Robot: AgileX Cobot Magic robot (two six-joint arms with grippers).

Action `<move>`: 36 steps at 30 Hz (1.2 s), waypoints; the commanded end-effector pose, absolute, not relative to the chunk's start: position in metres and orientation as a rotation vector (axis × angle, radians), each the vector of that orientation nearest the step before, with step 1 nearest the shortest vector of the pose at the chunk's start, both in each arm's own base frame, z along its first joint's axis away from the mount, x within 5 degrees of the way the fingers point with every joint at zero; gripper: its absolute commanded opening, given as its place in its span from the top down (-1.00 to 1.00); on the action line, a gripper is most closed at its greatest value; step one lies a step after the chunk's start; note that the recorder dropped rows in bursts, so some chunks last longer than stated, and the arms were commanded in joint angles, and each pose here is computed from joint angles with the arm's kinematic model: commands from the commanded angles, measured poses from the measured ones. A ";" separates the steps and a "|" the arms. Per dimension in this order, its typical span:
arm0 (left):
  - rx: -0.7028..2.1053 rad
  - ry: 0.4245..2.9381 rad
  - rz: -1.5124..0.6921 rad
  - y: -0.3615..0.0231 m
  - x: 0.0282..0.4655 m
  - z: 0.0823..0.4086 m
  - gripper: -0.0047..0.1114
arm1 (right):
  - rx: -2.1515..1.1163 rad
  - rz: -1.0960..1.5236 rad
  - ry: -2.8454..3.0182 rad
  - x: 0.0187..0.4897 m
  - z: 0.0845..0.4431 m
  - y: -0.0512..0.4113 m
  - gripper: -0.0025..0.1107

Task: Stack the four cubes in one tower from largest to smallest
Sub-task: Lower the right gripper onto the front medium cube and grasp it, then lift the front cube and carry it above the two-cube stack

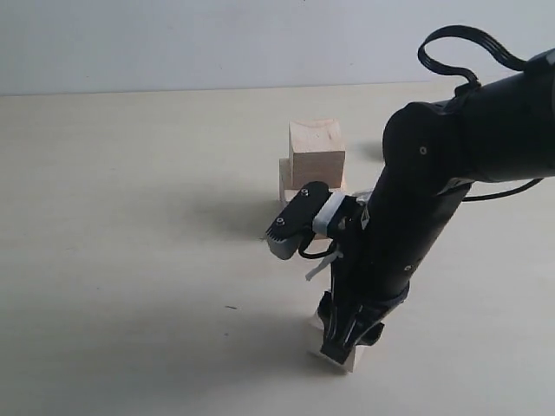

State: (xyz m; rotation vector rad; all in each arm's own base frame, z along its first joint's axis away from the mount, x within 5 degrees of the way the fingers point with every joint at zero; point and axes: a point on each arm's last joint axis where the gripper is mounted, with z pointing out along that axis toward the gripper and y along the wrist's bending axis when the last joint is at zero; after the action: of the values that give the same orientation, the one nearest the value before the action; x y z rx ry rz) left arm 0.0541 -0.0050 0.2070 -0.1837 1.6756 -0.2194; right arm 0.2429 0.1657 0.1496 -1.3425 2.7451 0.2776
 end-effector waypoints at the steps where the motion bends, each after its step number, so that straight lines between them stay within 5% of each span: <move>1: -0.175 1.662 -0.214 -0.005 0.054 0.207 0.92 | -1.241 0.310 2.815 0.245 0.176 0.170 0.27; 17: -0.175 1.662 -0.214 -0.005 0.054 0.207 0.92 | -0.704 0.444 2.648 0.280 0.368 0.191 0.26; 24: -0.175 1.662 -0.214 -0.005 0.054 0.207 0.92 | -0.448 0.106 2.665 0.337 0.350 0.195 0.26; 36: -0.175 1.662 -0.214 -0.005 0.054 0.207 0.92 | -0.014 0.247 2.751 0.377 0.330 0.187 0.26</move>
State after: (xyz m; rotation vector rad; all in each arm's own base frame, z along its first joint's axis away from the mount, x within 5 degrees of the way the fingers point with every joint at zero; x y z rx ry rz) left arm 0.0541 -0.0050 0.2070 -0.1837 1.6756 -0.2194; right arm 0.3735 0.1962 0.3228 -0.1173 2.7545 0.1721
